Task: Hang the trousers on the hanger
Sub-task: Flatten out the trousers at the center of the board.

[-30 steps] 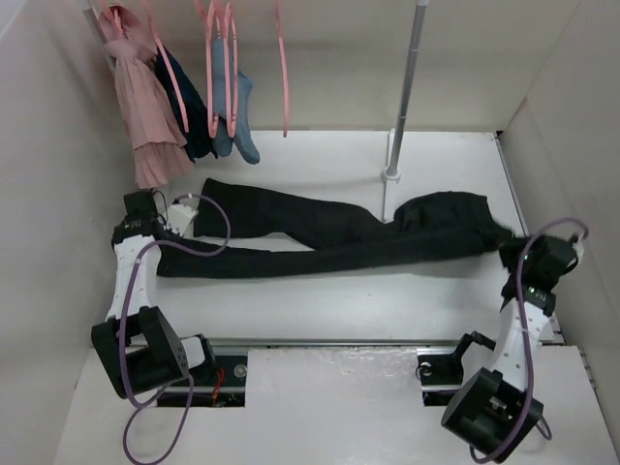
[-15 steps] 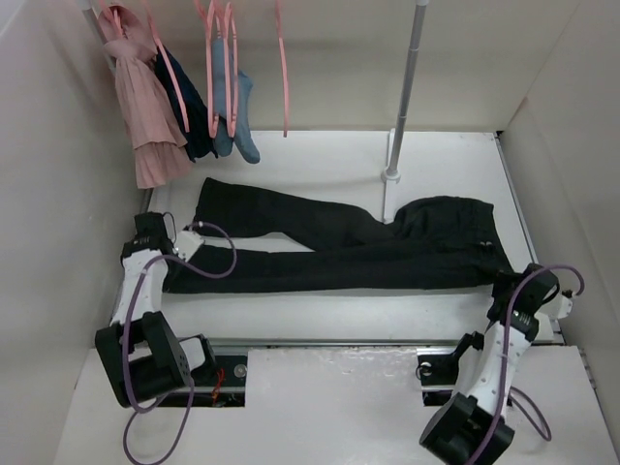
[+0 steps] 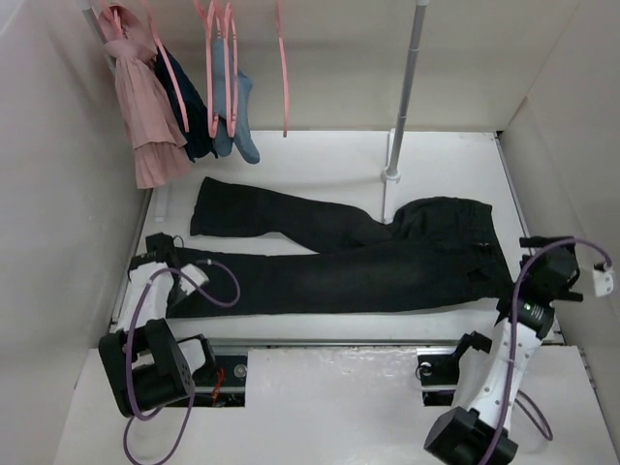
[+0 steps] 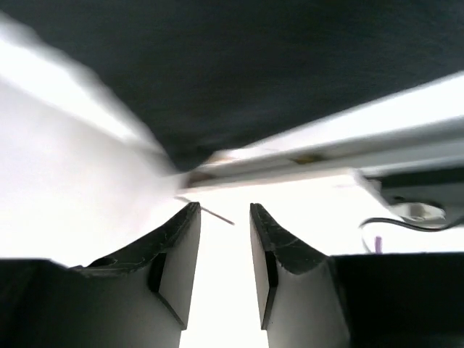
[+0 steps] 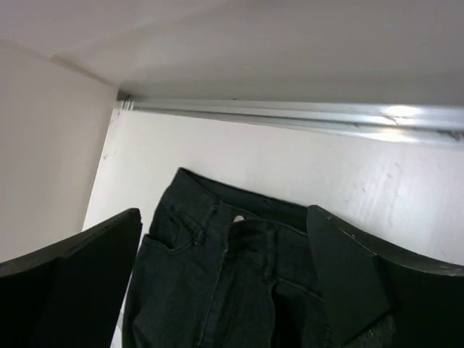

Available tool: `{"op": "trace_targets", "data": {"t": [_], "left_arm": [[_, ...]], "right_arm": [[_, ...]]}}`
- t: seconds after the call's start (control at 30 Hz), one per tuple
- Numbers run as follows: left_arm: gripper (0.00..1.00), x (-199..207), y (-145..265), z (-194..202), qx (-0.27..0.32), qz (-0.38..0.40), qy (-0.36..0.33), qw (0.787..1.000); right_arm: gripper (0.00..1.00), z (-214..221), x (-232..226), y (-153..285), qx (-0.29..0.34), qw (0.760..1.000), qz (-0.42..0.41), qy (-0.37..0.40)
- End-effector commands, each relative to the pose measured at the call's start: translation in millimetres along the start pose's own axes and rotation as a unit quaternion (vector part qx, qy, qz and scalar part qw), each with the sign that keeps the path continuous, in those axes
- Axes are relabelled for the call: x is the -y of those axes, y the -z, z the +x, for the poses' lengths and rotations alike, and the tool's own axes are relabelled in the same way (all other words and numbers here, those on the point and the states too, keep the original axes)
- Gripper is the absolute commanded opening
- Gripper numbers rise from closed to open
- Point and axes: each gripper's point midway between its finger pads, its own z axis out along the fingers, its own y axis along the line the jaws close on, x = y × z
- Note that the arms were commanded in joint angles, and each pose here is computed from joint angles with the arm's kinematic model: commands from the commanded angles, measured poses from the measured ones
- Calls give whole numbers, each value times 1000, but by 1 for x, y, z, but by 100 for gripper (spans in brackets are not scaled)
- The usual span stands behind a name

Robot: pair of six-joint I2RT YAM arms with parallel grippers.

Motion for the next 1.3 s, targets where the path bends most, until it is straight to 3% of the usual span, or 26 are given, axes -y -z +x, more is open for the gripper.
{"op": "trace_targets", "data": {"t": [0.0, 0.07, 0.17, 0.3, 0.33, 0.43, 0.47, 0.57, 0.67, 0.93, 1.13, 1.2, 1.27], "left_arm": [[31, -44, 45, -30, 102, -47, 62, 992], [36, -73, 75, -57, 188, -77, 104, 974], [39, -90, 90, -85, 262, -88, 150, 949], [39, -91, 83, -110, 290, -95, 180, 935], [38, -89, 83, -117, 299, -97, 176, 933], [38, -92, 83, -130, 313, -120, 183, 924], [38, -95, 91, -135, 323, -134, 177, 920], [38, -105, 99, -148, 351, -168, 174, 905], [46, -119, 113, -164, 376, -219, 155, 887], [48, -119, 87, -215, 330, -254, 62, 907], [48, -139, 73, -244, 306, -280, 49, 908], [42, -139, 61, -250, 293, -274, 45, 915], [23, -141, 60, -254, 289, -270, 42, 918]], "right_arm": [[100, -20, -65, 2, 12, 988, -101, 114], [100, -6, -93, 7, -18, 978, -143, 148], [100, 31, -113, 4, -68, 961, -164, 210], [100, 61, -149, -6, -125, 931, -194, 283], [100, 82, -141, -19, -164, 917, -178, 317], [100, 85, -170, -29, -196, 894, -190, 354], [100, 101, -157, -41, -230, 881, -163, 381], [100, 104, -171, -56, -238, 872, -158, 397], [100, 108, -177, -65, -251, 867, -160, 400], [100, 143, -147, -124, -314, 844, -90, 425], [100, 158, -125, -160, -332, 835, -36, 436], [100, 168, -115, -169, -343, 826, -22, 446], [100, 178, -110, -177, -357, 818, -18, 451]]}}
